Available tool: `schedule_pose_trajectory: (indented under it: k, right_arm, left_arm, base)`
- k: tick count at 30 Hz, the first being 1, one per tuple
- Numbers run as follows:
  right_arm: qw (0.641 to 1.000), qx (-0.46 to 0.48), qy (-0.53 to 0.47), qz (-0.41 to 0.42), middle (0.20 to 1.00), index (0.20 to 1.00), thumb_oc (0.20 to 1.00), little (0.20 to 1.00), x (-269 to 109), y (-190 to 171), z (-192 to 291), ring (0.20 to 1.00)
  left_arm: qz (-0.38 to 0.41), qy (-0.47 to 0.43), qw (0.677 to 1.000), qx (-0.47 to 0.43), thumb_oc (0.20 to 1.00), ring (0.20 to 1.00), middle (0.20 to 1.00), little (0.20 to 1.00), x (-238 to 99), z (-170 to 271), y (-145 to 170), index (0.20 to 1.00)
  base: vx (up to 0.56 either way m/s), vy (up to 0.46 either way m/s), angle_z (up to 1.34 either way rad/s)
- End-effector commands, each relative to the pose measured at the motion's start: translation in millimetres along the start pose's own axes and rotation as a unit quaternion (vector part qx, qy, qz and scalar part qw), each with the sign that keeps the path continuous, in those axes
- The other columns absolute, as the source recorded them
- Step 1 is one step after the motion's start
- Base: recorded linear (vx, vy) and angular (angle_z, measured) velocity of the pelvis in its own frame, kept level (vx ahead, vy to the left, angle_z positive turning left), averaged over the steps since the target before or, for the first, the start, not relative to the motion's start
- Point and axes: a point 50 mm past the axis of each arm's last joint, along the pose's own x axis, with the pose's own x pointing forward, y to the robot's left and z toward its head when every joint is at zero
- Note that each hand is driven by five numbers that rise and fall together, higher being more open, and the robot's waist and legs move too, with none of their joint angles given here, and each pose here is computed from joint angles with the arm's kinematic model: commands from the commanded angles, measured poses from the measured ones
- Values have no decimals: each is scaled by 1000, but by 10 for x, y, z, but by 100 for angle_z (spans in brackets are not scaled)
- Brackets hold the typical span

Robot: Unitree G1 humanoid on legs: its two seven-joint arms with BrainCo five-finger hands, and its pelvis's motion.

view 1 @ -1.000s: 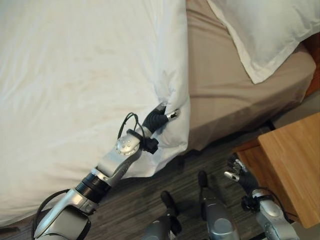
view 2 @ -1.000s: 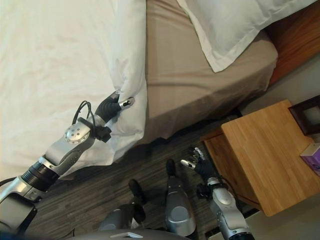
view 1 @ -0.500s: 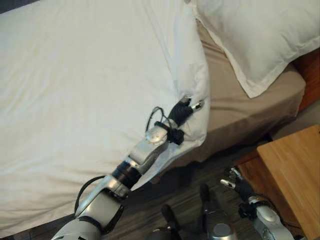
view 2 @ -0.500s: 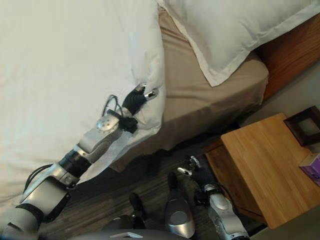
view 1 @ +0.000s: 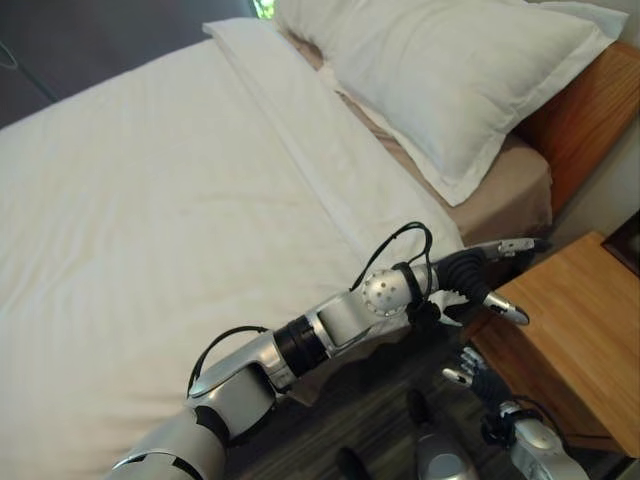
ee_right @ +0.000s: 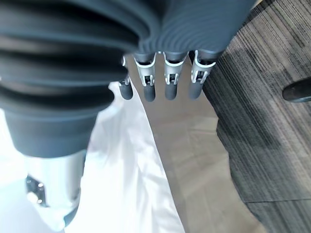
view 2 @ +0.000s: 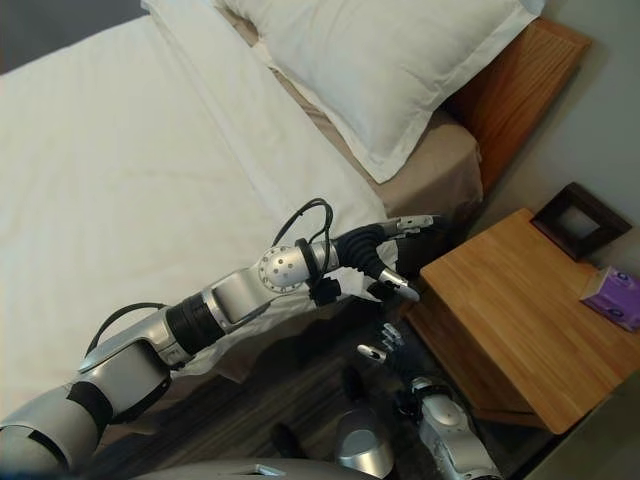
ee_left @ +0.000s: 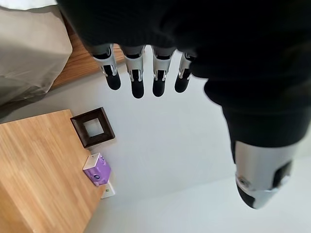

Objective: Making the bed.

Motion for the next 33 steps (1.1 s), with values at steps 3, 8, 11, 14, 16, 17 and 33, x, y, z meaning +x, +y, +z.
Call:
schedule_pose_trajectory:
  k: [3, 8, 11, 14, 16, 17, 33]
  right_arm:
    - [996, -20, -60, -63, 1000, 1000, 1000, 1000, -27, -231, 234, 1000]
    - [973, -2, -86, -215, 1000, 1000, 1000, 1000, -152, -628, 314, 1000]
    - [954, -29, -110, -276, 1000, 1000, 1000, 1000, -229, -841, 458, 1000]
    - [924, -78, -173, -333, 1000, 1000, 1000, 1000, -316, -1032, 831, 1000]
    - [903, -94, -216, -359, 1000, 1000, 1000, 1000, -352, -1110, 1062, 1000]
    - [896, -99, -230, -366, 1000, 1000, 1000, 1000, -366, -1127, 1147, 1000]
    - [914, 84, -352, -185, 200, 200, 200, 200, 131, -891, 1941, 200]
  left_arm:
    - [23, -110, 994, -8, 1000, 1000, 1000, 1000, 91, 479, 202, 1000]
    - [90, -135, 980, -111, 1000, 1000, 1000, 1000, -272, 433, 383, 1000]
    - [153, -112, 974, -122, 1000, 1000, 1000, 1000, -581, 275, 518, 1000]
    - [267, -77, 942, -189, 1000, 1000, 1000, 1000, -1127, -78, 573, 1000]
    - [327, -47, 914, -237, 1000, 1000, 1000, 1000, -1520, -316, 470, 1000]
    - [356, -28, 899, -253, 1000, 1000, 1000, 1000, -1719, -412, 403, 1000]
    - [493, 155, 797, -314, 1000, 1000, 1000, 1000, -2934, -787, -303, 1000]
  base:
    - [19, -26, 8]
    - [30, -21, 13]
    - [40, -16, 13]
    - [1, -4, 30]
    - [13, -7, 23]
    - [-21, -12, 9]
    - [-59, -39, 22]
